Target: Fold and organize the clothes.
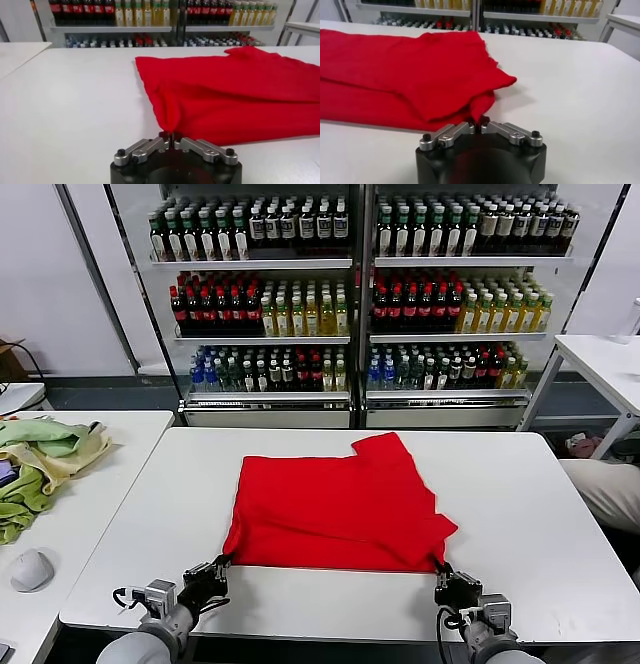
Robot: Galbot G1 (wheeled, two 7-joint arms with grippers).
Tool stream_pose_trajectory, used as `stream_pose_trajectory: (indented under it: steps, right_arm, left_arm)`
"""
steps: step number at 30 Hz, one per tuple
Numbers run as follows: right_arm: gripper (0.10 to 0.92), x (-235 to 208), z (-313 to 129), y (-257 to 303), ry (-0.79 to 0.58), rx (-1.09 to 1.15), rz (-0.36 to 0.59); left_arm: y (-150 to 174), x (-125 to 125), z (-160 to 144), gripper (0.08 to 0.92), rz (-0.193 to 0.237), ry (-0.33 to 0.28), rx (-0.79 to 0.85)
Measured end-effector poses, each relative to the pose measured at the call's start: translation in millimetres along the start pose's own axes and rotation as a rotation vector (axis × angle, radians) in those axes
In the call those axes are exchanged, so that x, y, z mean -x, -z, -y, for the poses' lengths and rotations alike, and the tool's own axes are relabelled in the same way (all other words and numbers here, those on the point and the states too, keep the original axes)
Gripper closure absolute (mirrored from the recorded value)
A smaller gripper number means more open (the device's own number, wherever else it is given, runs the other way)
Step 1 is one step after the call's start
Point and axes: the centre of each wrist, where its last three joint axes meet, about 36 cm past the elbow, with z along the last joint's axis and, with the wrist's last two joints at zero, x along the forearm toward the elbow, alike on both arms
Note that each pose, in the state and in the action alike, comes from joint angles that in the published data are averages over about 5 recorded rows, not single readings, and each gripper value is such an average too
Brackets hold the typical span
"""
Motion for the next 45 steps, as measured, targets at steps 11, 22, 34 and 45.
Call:
stream_pose_trajectory:
  steps: [11, 22, 34, 45]
  right_arm:
    - [0.884, -48, -7, -12, 0.010, -0.020, -0.003]
    - [0.836, -74, -13, -19, 0.013, -0.055, -0.036]
    - [0.491, -85, -11, 3, 0.006, -0.087, -0.003]
    - [0.212, -42, -6, 44, -0.020, -0.069, 0.074]
  left_arm:
    - [-5, -44, 6, 0.904, -0.027, 0.008, 0.054]
    - [-18, -79, 16, 0.899, -0.106, 0.013, 0.084]
    - [-1, -88, 16, 0.606, -0.084, 0.041, 0.108]
    - [30, -70, 9, 0.294, -0.021, 0.028, 0.098]
